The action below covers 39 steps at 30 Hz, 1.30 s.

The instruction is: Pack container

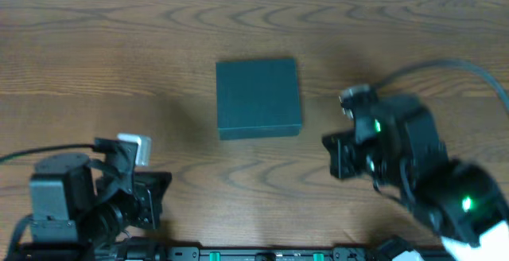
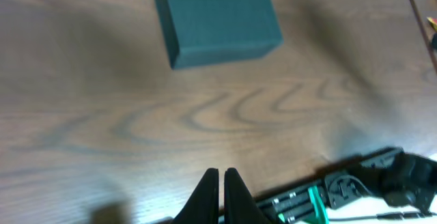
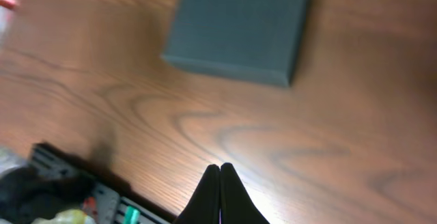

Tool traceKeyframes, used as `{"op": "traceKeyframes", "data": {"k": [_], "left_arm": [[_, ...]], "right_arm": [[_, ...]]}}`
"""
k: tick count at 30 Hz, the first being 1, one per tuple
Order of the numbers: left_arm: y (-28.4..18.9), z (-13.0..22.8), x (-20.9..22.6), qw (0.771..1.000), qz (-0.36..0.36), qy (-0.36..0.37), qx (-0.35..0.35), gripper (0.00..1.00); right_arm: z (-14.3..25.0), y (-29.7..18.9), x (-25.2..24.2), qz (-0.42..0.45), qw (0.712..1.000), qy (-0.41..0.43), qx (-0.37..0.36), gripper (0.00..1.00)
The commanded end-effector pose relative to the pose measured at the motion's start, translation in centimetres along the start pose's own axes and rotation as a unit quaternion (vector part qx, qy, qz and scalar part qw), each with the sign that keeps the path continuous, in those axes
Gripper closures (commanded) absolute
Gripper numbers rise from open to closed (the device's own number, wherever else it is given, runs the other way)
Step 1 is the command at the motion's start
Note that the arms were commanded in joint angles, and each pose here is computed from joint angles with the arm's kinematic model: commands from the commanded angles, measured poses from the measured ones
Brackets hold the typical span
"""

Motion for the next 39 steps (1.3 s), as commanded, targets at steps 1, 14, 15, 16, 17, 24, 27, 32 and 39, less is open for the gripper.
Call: {"op": "traceKeyframes", "data": {"k": [1, 14, 15, 16, 17, 24, 27, 32, 39], "left_arm": [[1.7, 2.2, 0.0, 0.999, 0.039, -0.011, 0.024, 0.94], [6.0, 5.7, 1.8, 0.993, 0.047, -0.088, 0.068, 0.05], [6.0, 5.8, 1.8, 0.992, 0.047, -0.098, 0.07, 0.05], [6.0, 5.9, 1.9, 0.992, 0.043, -0.098, 0.072, 0.05], [6.0, 5.9, 2.1, 0.992, 0.035, -0.097, 0.072, 0.05], [6.0, 6.1, 3.5, 0.992, -0.036, -0.092, 0.075, 0.05], [5.9, 6.1, 4.0, 0.991, -0.062, -0.09, 0.075, 0.05], [5.9, 6.1, 4.0, 0.991, -0.064, -0.09, 0.075, 0.05], [5.8, 5.2, 4.6, 0.993, -0.088, -0.072, 0.042, 0.05]], "right_arm": [[3.4, 0.5, -2.2, 0.003, 0.999, 0.03, -0.013, 0.98], [8.5, 0.9, -5.2, -0.019, 0.997, 0.065, -0.031, 0.01], [8.5, 0.9, -5.2, -0.02, 0.997, 0.066, -0.03, 0.01], [8.6, 0.9, -5.2, -0.022, 0.997, 0.072, -0.029, 0.01], [8.6, 0.9, -5.2, -0.023, 0.996, 0.08, -0.028, 0.01], [8.6, 0.9, -5.2, -0.021, 0.996, 0.08, -0.029, 0.0], [8.6, 0.9, -5.2, -0.021, 0.996, 0.08, -0.029, 0.01], [8.6, 0.9, -5.2, -0.021, 0.996, 0.08, -0.029, 0.01], [8.6, 0.9, -5.2, -0.021, 0.996, 0.08, -0.029, 0.01]]}}
Point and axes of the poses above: each gripper's point midway between its finger pads, its own y axis out along the fingers, its own x axis along the line the jaws close on, z = x × y, the point moved 7 cm from there along -y, back along the fingers, and after that the axes turned 7 degrees about y, right-handed, at the moved point
